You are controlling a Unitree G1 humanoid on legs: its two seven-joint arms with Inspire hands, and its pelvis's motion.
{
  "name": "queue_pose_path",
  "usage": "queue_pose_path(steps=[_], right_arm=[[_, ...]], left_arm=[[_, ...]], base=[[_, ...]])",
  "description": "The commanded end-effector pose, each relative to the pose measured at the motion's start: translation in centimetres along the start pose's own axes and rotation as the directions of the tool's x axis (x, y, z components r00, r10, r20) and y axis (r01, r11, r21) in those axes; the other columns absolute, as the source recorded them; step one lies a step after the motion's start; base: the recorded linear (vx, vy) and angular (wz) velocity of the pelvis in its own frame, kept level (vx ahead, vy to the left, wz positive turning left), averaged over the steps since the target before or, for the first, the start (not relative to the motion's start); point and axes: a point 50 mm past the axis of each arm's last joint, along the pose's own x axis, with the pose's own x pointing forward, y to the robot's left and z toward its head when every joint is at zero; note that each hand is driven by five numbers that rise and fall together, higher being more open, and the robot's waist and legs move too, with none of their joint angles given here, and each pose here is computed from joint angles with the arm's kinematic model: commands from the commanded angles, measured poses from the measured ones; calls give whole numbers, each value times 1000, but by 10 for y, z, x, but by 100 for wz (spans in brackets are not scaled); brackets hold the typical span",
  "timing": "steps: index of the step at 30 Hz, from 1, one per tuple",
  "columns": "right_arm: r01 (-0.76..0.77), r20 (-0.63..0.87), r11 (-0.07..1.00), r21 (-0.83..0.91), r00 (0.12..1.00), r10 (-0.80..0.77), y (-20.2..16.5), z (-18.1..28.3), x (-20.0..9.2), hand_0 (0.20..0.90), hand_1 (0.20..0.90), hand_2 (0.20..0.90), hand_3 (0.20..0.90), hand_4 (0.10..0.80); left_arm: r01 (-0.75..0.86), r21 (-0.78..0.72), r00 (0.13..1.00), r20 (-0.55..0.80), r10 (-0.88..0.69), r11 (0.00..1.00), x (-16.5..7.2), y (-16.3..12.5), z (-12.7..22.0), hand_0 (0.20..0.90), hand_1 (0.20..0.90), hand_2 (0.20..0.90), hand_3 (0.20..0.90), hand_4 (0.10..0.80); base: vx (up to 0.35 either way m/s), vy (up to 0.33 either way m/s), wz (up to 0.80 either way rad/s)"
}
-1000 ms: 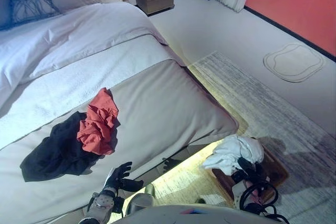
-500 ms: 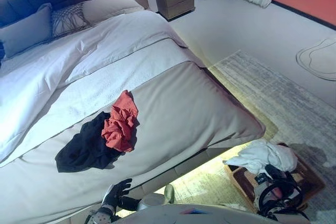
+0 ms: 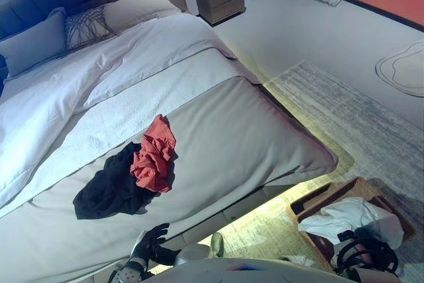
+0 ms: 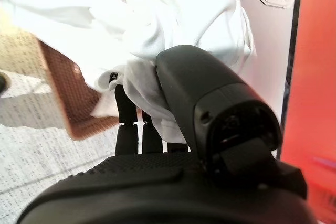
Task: Pick up the clothes from the bed and place them into the basket
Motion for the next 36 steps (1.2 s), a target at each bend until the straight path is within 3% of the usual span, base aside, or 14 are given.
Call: queue_pose_path(steps=[1,8,9,10,24,36], right_arm=[[-10,121,996,83,993,0,8,44,9,300,300,300,200,100],[-9,149,996,89,989,-5,4,65,17,300,300,300,200,100],[-6,151,996,90,988,-7,4,68,17,721,721,721,691,591],[-5,149,996,91,989,-9,4,70,18,900,900,900,900,800],[-139,173,989,50,977,129,31,78,9,900,900,900,900,800],[-314,58,931,-184,942,329,51,15,-17,900,900,900,900,800]], left_arm=[[-38,78,996,85,31,996,6,23,21,900,900,900,900,800],[-36,77,995,94,29,996,7,25,25,900,900,900,900,800],[-36,75,995,97,28,997,8,25,26,900,900,900,900,800],[-34,75,995,98,27,997,8,25,27,900,900,900,900,800],[-61,106,998,30,58,992,8,25,17,900,900,900,900,800],[-92,48,996,14,91,995,6,25,11,900,900,900,900,800]], base=[[0,0,0],[-8,-2,-2],[0,0,0],[0,0,0],[0,0,0],[0,0,0]])
